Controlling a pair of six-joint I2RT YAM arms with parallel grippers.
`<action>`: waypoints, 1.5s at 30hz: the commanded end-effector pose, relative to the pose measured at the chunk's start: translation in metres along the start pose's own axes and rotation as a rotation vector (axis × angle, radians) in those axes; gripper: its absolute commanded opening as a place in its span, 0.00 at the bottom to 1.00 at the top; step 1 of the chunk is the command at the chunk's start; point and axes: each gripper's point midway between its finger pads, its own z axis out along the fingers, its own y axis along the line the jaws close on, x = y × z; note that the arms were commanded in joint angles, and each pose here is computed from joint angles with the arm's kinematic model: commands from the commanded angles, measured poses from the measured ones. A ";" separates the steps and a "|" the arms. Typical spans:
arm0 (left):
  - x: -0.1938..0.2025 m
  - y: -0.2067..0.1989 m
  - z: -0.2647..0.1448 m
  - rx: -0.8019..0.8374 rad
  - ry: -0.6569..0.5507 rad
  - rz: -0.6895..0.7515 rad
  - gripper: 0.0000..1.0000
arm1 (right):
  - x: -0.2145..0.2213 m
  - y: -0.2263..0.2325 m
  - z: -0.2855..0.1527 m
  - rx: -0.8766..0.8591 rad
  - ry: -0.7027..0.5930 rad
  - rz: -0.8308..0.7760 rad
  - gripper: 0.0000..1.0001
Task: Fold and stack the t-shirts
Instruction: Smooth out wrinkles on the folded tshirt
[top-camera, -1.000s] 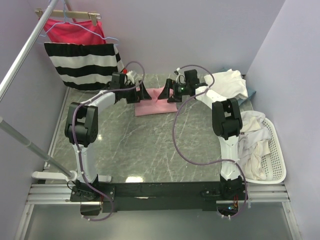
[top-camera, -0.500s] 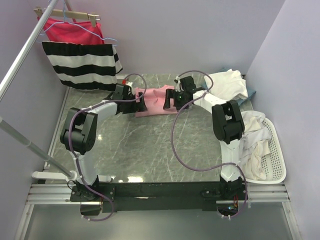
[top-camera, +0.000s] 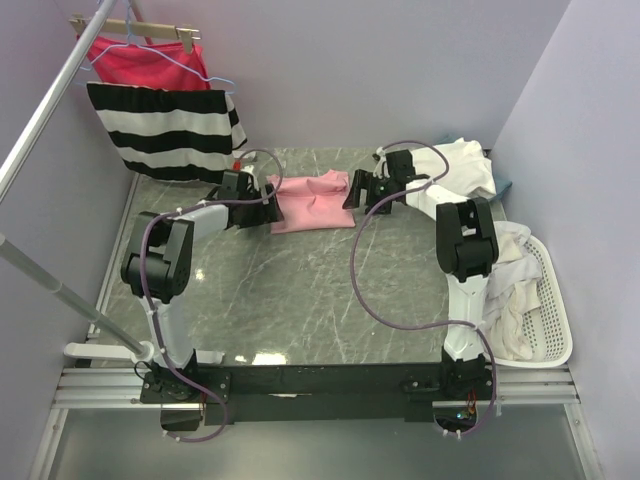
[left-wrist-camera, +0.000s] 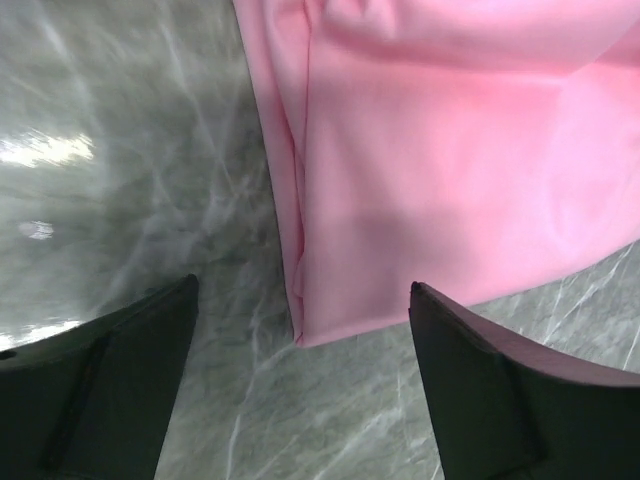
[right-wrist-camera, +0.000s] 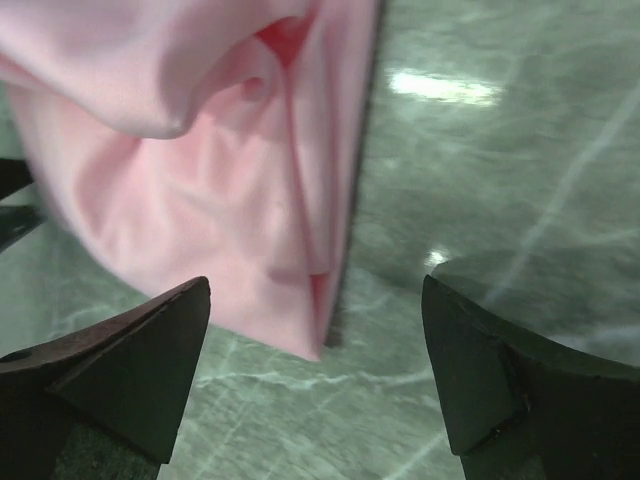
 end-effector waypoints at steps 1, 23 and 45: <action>0.015 -0.015 0.010 0.110 0.051 -0.025 0.86 | 0.003 0.027 0.011 -0.154 0.032 0.027 0.90; 0.075 -0.017 -0.024 0.147 0.172 -0.095 0.01 | 0.081 0.040 -0.026 -0.261 0.101 0.138 0.15; 0.067 -0.031 -0.105 -0.014 -0.007 0.033 0.99 | 0.100 0.030 -0.129 0.102 -0.136 -0.049 0.74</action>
